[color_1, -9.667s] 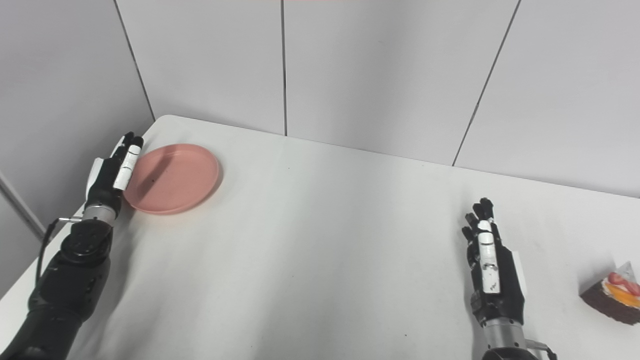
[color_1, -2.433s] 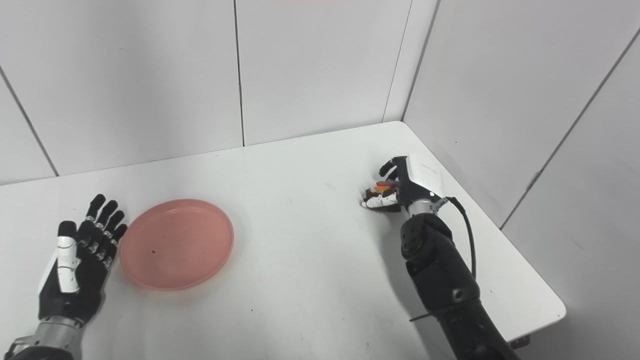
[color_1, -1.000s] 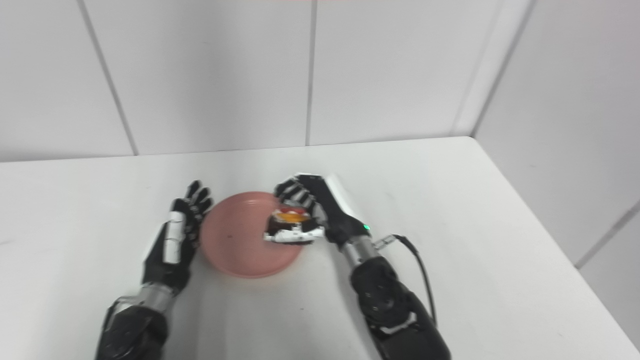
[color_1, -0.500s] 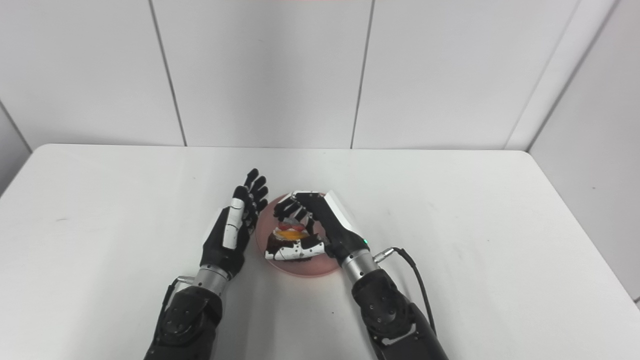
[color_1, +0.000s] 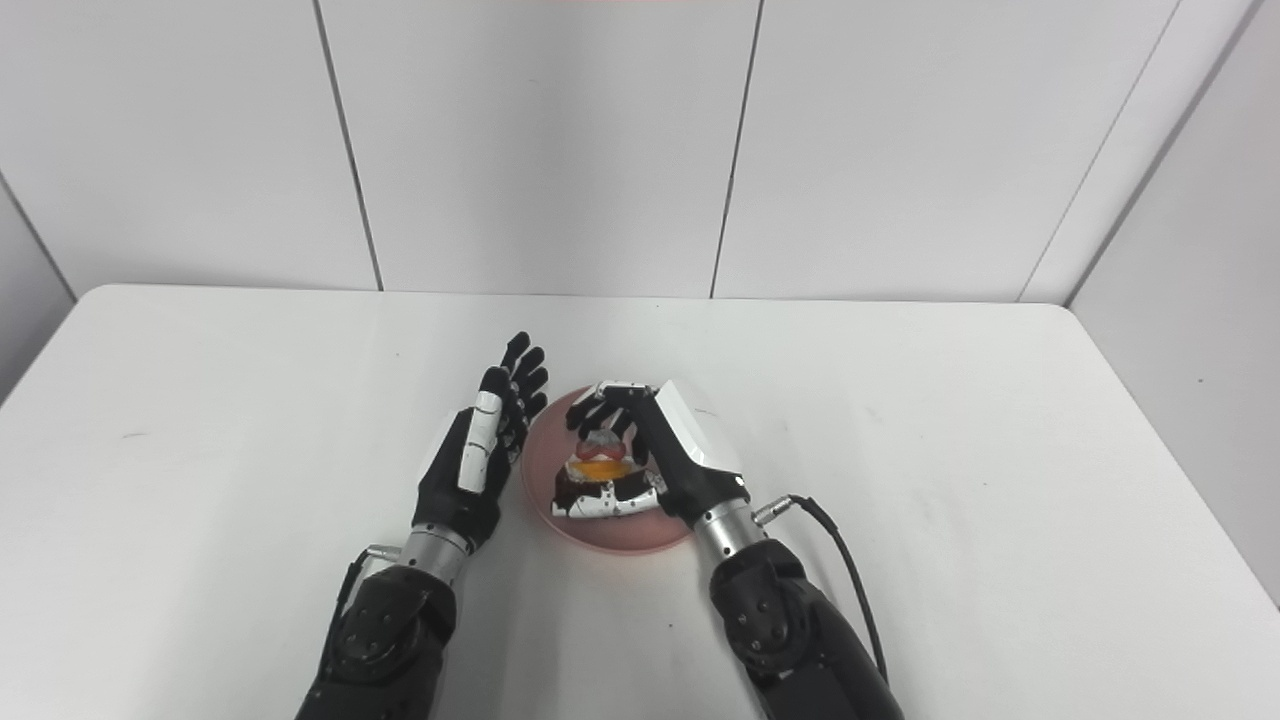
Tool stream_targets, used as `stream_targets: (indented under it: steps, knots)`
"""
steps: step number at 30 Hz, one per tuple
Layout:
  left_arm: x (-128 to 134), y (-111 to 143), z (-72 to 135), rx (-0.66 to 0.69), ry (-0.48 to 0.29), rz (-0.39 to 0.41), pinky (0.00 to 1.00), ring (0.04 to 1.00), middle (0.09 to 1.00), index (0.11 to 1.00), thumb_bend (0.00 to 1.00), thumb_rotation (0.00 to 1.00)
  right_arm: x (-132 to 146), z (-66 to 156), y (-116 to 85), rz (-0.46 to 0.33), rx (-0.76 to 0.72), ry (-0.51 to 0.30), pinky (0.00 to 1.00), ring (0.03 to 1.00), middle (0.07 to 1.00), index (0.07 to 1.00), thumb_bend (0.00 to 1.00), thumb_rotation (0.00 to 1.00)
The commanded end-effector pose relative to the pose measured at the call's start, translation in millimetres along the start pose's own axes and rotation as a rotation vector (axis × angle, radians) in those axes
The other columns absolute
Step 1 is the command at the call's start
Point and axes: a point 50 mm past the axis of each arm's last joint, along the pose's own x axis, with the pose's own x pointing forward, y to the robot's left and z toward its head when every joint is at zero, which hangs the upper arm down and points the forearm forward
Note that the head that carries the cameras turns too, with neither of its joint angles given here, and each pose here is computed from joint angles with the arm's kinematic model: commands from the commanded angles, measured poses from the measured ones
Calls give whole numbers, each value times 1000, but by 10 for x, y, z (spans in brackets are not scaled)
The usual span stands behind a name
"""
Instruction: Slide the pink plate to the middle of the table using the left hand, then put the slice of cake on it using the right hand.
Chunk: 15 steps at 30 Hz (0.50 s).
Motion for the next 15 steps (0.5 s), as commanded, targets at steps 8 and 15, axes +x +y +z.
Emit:
stream_targets:
  steps: [8, 15]
  knots:
    - [-231, 50, -252, 5, 62, 6, 1000, 1000, 1000, 1000, 688, 1000, 38, 73, -179, -102, -101, -54, 477, 493, 598, 496, 507, 25]
    - [-248, 92, -233, 24, 73, 16, 1000, 1000, 1000, 1000, 712, 1000, -150, 34, -185, -34, -17, -39, 796, 910, 936, 877, 624, 349]
